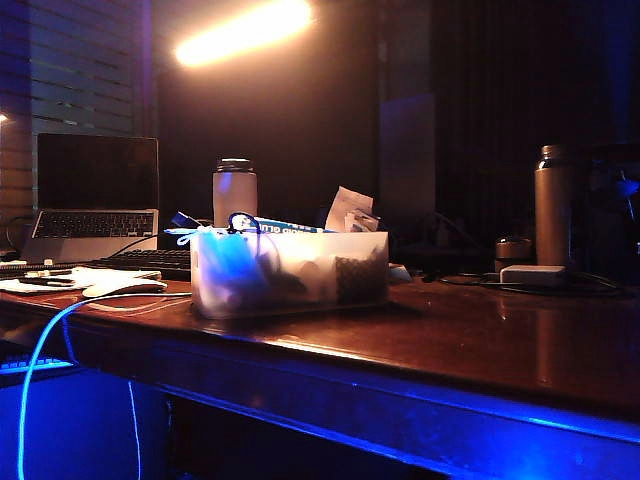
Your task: Pick up the liquid glue and place it into the translucent box.
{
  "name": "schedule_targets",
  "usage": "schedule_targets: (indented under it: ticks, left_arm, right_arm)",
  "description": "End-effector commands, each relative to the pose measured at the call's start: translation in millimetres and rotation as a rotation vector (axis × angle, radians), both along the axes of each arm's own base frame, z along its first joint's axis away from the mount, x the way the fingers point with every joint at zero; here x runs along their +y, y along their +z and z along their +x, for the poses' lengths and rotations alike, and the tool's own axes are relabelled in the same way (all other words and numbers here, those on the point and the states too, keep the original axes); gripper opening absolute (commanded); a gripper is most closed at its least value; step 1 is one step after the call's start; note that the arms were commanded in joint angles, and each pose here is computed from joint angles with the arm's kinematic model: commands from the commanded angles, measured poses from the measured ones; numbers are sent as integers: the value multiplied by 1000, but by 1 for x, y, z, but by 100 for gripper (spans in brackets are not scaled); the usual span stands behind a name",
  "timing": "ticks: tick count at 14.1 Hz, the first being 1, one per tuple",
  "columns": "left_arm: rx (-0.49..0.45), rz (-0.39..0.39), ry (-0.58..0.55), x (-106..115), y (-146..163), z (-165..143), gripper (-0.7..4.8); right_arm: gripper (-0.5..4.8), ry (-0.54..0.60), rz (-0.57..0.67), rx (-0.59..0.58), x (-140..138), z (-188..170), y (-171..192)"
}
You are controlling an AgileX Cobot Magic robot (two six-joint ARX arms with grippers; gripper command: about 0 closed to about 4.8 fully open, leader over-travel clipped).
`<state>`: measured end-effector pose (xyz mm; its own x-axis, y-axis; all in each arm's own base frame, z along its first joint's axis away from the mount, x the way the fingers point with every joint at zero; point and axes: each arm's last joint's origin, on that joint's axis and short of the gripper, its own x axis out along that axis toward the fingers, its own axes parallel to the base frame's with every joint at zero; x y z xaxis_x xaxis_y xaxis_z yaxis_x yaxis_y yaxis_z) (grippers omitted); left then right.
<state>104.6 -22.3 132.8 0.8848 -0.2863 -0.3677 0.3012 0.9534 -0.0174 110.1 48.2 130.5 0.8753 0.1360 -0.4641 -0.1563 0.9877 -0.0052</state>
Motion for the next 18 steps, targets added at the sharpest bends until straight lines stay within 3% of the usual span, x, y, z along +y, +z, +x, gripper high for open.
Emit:
schedule_targets:
  ticks: [1, 12, 18]
  left_arm:
    - [-13, 17, -10, 0, 0, 0, -3]
    - [-18, 15, -9, 0, 0, 0, -2]
    - [-149, -3, 70, 9, 12, -4, -2]
  right_arm:
    - [-3, -6, 15, -21, 0, 1, 4]
    - [4, -6, 34, -56, -1, -2, 5]
    - [3, -8, 86, -156, -5, -9, 7]
